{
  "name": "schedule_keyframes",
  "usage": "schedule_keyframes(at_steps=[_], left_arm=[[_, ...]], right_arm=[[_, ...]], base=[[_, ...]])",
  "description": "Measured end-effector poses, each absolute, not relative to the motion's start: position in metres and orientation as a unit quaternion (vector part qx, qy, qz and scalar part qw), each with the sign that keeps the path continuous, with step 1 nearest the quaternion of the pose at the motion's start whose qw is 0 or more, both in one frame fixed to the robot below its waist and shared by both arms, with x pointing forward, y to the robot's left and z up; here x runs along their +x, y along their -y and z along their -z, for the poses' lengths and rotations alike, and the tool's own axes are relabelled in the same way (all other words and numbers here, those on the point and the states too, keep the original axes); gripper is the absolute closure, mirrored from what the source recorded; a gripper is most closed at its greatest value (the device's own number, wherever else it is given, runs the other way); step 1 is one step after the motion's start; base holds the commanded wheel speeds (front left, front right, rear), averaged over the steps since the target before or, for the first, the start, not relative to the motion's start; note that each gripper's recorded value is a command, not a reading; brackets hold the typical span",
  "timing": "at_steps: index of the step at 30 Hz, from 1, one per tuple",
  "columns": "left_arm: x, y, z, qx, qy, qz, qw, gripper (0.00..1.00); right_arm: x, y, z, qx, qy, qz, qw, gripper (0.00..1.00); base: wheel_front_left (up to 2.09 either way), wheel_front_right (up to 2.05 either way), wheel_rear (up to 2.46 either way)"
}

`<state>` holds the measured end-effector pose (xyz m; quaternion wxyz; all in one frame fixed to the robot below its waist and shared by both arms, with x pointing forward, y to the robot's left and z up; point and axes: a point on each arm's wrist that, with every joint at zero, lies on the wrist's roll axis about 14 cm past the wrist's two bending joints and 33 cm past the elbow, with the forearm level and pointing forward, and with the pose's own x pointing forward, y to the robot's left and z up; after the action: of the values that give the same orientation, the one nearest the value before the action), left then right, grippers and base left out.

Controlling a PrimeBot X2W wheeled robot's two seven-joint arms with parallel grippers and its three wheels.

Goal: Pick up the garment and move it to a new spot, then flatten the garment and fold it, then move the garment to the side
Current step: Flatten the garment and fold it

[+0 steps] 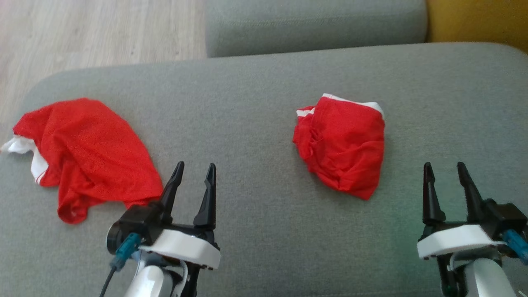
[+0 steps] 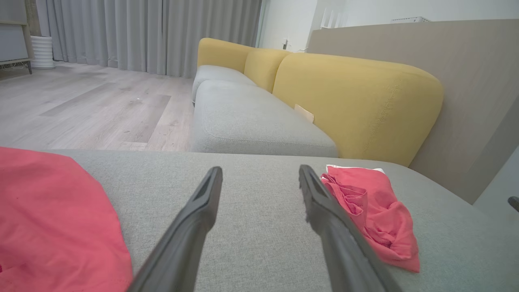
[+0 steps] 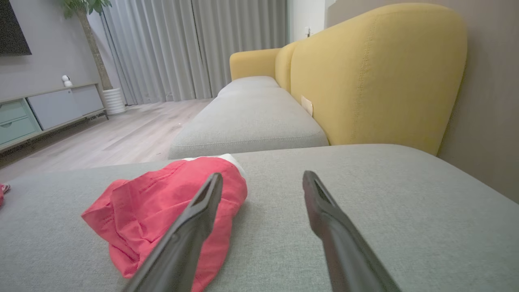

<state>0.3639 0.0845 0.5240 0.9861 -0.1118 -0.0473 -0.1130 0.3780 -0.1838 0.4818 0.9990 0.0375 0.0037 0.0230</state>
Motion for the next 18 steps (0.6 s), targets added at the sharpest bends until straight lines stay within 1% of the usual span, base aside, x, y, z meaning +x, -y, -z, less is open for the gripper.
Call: schedule_keyframes(at_steps=[1, 5, 9, 13, 18], left_arm=[[0.365, -0.085, -0.523, -0.112, 0.046, 0.113, 0.986, 0.0], [0.369, -0.087, -0.514, -0.111, 0.033, 0.108, 0.987, 0.0], [0.379, -0.089, -0.511, -0.109, 0.029, 0.106, 0.988, 0.0], [0.386, -0.099, -0.506, -0.105, 0.024, 0.094, 0.99, 0.0], [0.385, -0.12, -0.495, -0.098, 0.009, 0.061, 0.993, 0.0]], right_arm=[[0.38, 0.181, -0.48, 0.037, -0.009, -0.028, 0.999, 1.0], [0.396, 0.163, -0.476, 0.033, -0.016, -0.054, 0.998, 1.0], [0.433, 0.139, -0.479, 0.019, -0.015, -0.088, 0.996, 1.0], [0.465, 0.12, -0.459, 0.007, -0.05, -0.108, 0.993, 1.0], [0.488, 0.114, -0.414, -0.003, -0.121, -0.107, 0.987, 1.0]], base=[[0.0, 0.0, 0.0], [0.0, 0.0, 0.0], [0.0, 0.0, 0.0], [0.0, 0.0, 0.0], [0.0, 0.0, 0.0]])
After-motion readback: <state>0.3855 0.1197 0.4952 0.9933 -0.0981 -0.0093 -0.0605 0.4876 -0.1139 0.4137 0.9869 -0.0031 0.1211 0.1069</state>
